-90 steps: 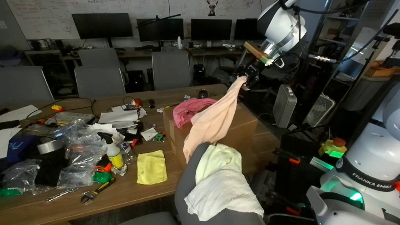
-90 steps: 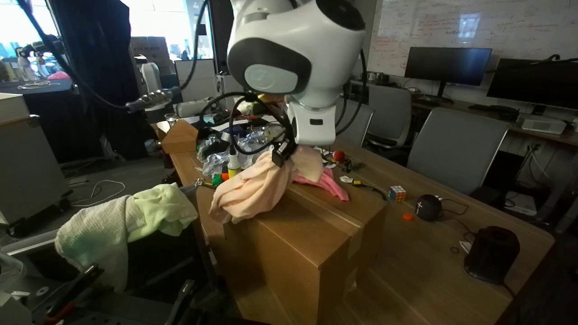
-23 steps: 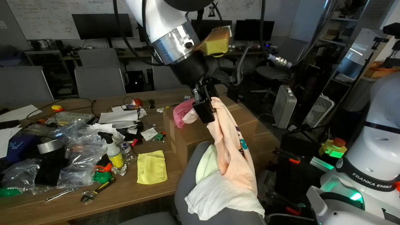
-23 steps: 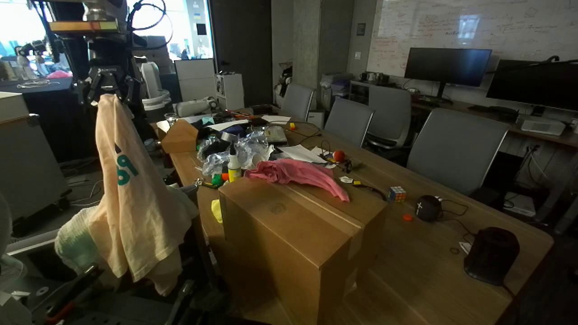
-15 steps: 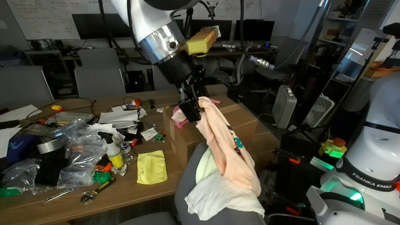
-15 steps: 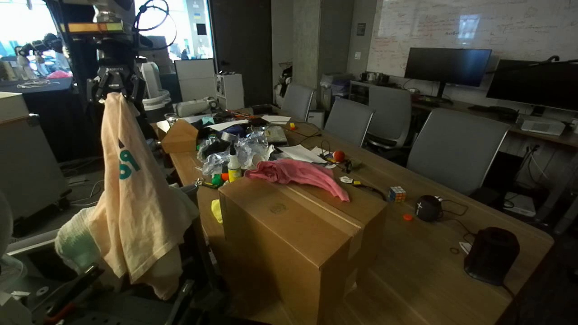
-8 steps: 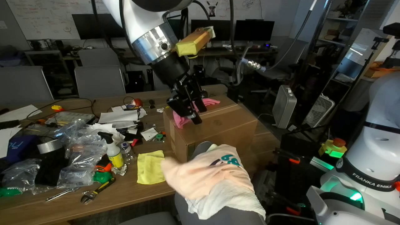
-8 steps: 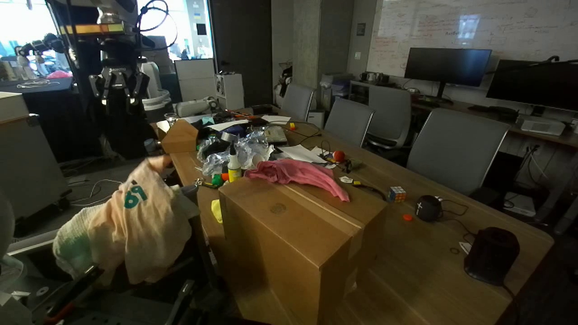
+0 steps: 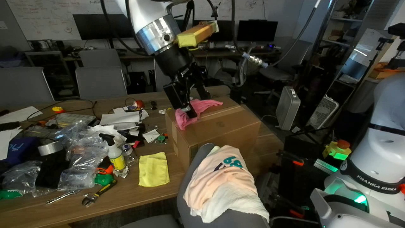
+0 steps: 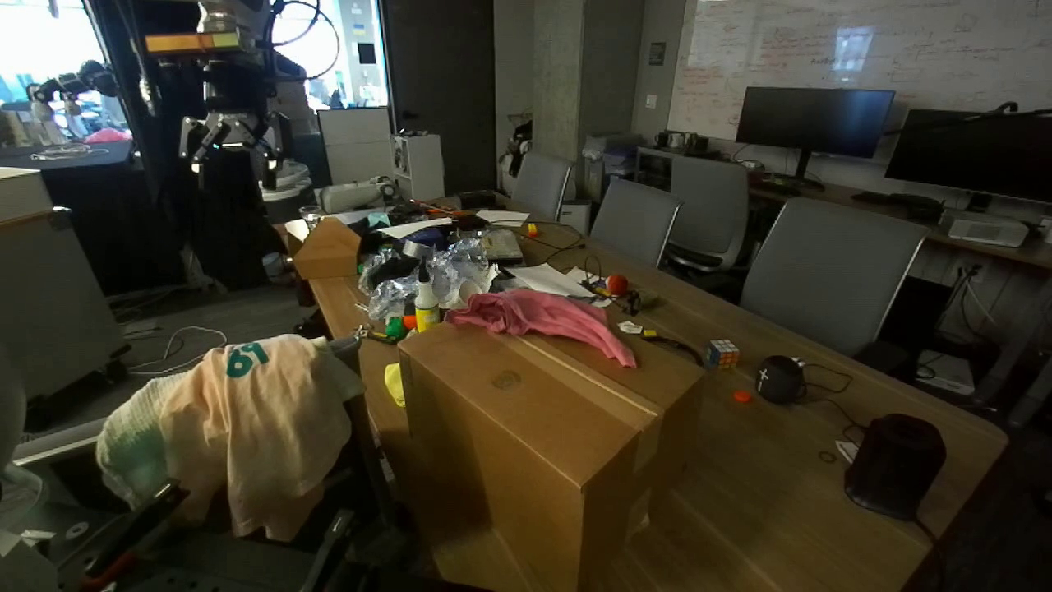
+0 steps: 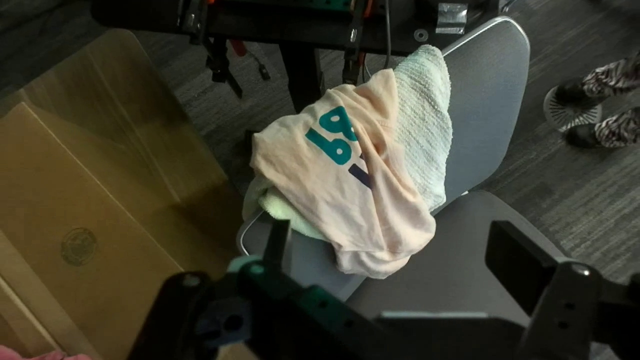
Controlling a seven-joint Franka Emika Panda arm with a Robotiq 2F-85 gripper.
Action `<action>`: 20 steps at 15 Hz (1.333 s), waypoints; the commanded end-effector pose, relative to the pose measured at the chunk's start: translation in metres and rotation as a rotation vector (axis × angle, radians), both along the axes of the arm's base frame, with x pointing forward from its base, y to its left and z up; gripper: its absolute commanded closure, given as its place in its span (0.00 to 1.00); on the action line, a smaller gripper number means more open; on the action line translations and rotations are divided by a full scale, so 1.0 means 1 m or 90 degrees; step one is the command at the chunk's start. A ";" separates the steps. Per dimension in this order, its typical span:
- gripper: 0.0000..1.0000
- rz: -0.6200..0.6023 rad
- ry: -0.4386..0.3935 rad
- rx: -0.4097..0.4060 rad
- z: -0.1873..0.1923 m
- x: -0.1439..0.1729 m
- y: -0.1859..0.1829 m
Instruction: Put the green and white towel and peach shirt on the backrest of the chair
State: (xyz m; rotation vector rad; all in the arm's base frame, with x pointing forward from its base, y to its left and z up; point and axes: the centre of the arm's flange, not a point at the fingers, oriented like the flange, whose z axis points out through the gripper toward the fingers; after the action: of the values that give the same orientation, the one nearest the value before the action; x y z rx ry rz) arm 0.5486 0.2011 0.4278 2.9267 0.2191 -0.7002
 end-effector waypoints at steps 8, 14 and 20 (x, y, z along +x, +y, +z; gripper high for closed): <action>0.00 -0.332 -0.099 0.043 0.035 -0.041 -0.186; 0.00 -0.516 -0.129 0.076 0.004 -0.107 -0.277; 0.00 -0.682 -0.178 0.106 -0.049 -0.191 -0.329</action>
State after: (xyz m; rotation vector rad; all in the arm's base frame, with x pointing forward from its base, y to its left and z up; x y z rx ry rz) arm 0.4111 -0.1215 0.3953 3.0743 -1.2460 -0.4527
